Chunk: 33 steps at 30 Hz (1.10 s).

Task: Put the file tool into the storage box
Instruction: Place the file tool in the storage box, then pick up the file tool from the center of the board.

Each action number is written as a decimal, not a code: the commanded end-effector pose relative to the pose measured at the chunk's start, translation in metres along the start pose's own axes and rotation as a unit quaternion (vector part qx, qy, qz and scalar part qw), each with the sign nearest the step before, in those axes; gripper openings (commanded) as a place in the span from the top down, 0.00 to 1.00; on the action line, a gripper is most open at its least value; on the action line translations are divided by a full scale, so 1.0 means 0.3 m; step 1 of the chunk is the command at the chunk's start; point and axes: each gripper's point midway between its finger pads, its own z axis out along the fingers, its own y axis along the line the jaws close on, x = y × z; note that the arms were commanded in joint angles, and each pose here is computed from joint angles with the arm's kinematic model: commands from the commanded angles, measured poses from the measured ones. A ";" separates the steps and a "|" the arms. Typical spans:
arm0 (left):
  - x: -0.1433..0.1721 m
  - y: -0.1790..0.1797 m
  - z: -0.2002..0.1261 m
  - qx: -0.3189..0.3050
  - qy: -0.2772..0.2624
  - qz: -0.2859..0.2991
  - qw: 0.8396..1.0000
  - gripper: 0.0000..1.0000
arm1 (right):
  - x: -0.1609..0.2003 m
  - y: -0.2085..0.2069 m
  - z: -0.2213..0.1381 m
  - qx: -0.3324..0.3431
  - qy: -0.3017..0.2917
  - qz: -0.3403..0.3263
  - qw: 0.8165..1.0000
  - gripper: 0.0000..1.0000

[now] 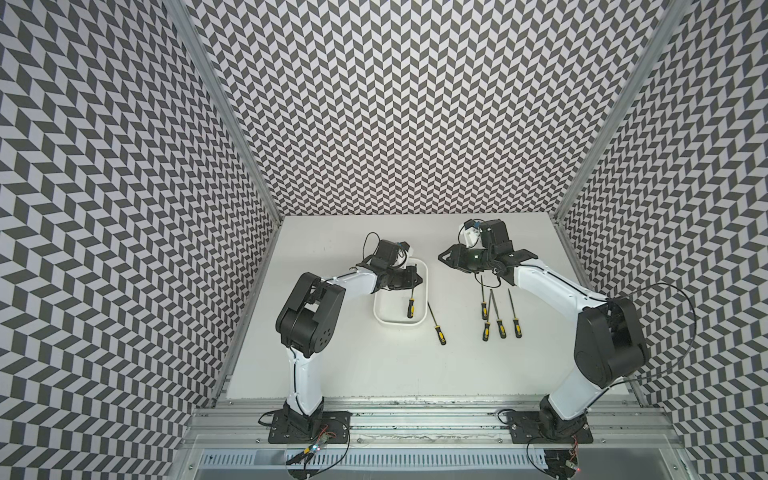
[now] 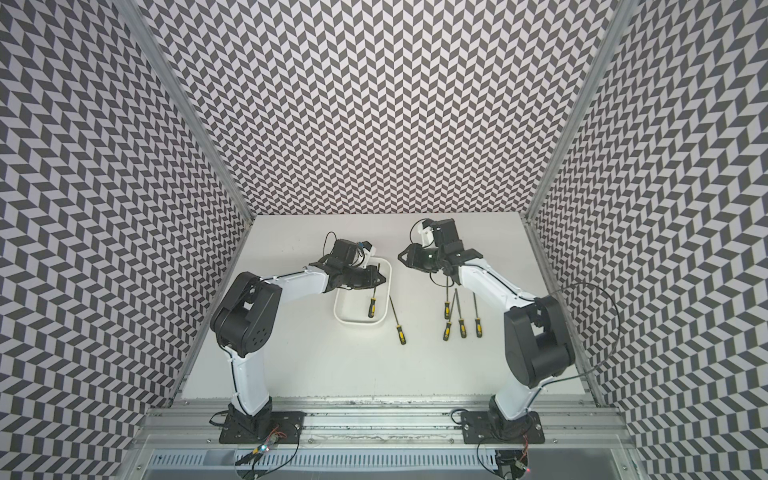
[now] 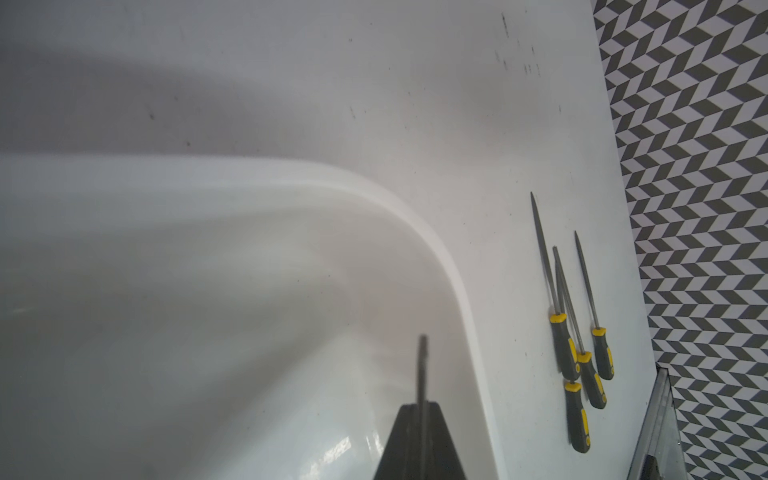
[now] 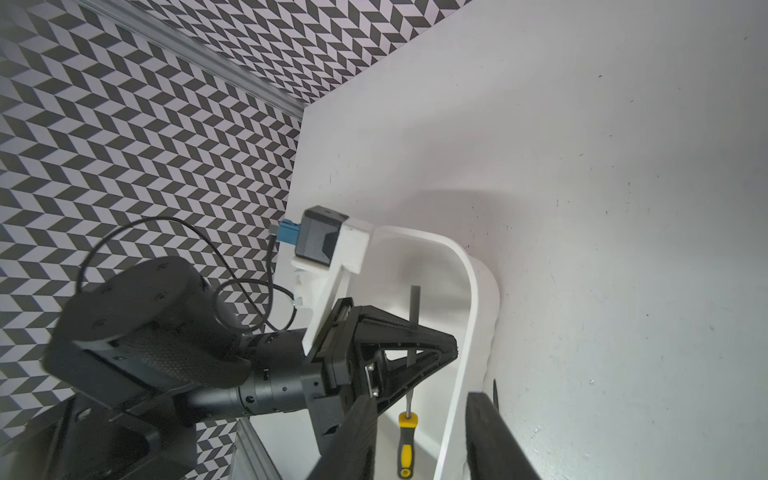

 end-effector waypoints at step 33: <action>-0.295 0.087 -0.399 -0.089 -0.155 -0.007 0.984 0.41 | 0.632 -0.099 -0.040 0.101 0.256 -0.106 0.955 0.58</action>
